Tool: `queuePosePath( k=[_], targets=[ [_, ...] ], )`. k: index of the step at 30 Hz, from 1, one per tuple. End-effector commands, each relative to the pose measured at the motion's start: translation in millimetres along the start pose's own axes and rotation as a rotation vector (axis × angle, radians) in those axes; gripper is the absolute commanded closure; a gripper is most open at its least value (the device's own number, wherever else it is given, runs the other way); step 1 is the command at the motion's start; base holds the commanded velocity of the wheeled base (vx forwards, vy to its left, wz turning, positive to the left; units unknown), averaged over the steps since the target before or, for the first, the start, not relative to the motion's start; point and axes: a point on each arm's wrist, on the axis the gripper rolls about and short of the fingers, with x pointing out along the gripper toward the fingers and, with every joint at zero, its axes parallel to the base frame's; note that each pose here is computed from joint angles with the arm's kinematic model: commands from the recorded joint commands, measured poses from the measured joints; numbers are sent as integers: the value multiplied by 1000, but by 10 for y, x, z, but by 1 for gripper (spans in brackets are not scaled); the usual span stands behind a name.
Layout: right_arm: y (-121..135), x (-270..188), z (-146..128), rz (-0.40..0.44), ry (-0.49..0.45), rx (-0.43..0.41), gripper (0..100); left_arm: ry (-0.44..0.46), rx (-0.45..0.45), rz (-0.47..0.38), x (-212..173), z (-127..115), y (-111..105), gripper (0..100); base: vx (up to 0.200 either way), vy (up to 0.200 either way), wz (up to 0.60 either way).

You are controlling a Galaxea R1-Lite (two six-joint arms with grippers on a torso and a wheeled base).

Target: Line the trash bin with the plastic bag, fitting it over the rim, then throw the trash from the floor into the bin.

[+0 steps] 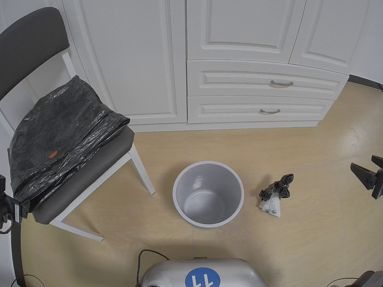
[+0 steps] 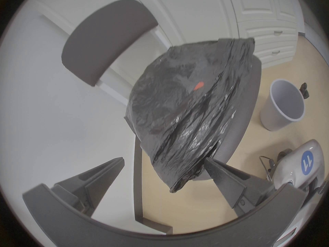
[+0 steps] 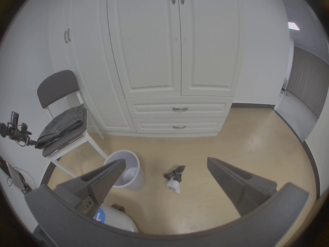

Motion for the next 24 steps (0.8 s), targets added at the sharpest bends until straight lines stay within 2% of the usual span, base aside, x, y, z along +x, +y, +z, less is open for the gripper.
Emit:
queuePosePath(
  k=[1,6,16,22,24],
  targets=[
    [27,125,-76,21,61,-6,0,127,-6,-15,233,-78,0,0,0,0,0],
    [38,123,-91,31,64,5,0,183,-29,-9,412,-99,31,0,0,0,0],
    [38,98,-82,33,53,39,0,130,-68,64,754,-44,146,0,0,0,0],
    [38,94,-75,33,48,45,0,134,-94,58,812,-88,216,0,0,0,0],
    [43,94,-75,39,49,50,0,123,-128,64,798,-101,280,0,0,0,0]
  ],
)
